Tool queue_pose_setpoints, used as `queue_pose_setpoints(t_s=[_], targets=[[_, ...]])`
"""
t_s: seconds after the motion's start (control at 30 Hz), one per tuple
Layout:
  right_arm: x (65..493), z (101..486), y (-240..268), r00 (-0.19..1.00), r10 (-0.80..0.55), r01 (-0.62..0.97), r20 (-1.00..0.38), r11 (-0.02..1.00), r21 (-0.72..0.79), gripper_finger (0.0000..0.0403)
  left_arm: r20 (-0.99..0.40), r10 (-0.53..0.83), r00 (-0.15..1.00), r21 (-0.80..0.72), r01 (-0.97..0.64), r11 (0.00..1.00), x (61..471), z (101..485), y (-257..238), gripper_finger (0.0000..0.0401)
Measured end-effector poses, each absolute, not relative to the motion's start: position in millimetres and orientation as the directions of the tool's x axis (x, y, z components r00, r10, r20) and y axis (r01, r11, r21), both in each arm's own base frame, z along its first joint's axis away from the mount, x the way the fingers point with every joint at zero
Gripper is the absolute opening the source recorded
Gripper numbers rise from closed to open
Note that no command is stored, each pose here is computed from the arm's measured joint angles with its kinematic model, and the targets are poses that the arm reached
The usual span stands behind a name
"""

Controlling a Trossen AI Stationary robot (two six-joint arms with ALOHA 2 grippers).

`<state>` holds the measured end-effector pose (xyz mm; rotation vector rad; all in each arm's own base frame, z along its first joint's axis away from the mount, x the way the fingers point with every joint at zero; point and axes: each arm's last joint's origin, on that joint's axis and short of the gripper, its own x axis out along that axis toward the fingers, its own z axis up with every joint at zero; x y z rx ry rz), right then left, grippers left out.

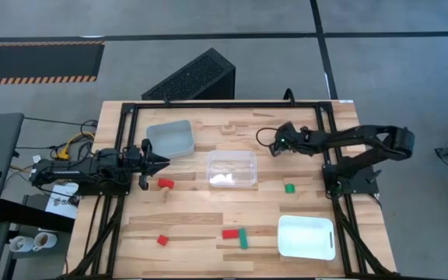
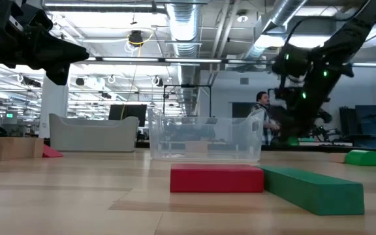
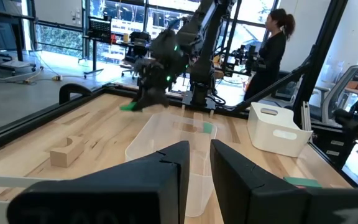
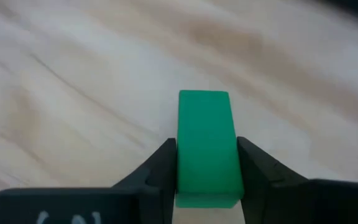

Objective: Sort & place blocks by color
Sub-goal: Put the top right green block into the transparent bin

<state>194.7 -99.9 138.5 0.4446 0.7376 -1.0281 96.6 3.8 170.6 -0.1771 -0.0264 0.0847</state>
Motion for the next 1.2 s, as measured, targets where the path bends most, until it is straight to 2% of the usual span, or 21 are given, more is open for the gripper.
queue_pose_setpoints(t_s=[0.13,0.23,0.37,0.5,0.67,0.97,1.2], targets=[[202,162,-88,0.464,-0.626,0.832,-0.626,0.55,0.067,0.0156,0.019,0.086,0.996,-0.177,-0.082,0.981,97,171,4,0.0053],[209,181,-75,0.588,-0.62,0.767,-0.519,0.632,0.115,0.0149,0.019,0.086,0.996,-0.177,-0.082,0.981,97,171,4,0.0053],[220,201,-54,0.733,-0.572,0.64,-0.368,0.763,0.089,0.0132,0.019,0.086,0.996,-0.177,-0.082,0.981,97,171,4,0.0053],[228,213,-31,0.83,-0.497,0.523,-0.254,0.851,0.045,0.0143,0.019,0.086,0.996,-0.177,-0.082,0.981,97,171,4,0.0053],[238,216,-9,0.89,-0.416,0.429,-0.186,0.902,0.036,0.0166,0.019,0.086,0.996,-0.177,-0.082,0.981,97,171,4,0.0053],[259,189,19,0.932,-0.302,0.323,-0.2,0.943,0.081,0.0139,0.019,0.086,0.996,-0.177,-0.082,0.981,97,171,4,0.0053],[272,183,25,0.949,-0.249,0.271,-0.194,0.958,0.093,0.016,0.019,0.086,0.996,-0.177,-0.082,0.981,97,171,4,0.0053]])
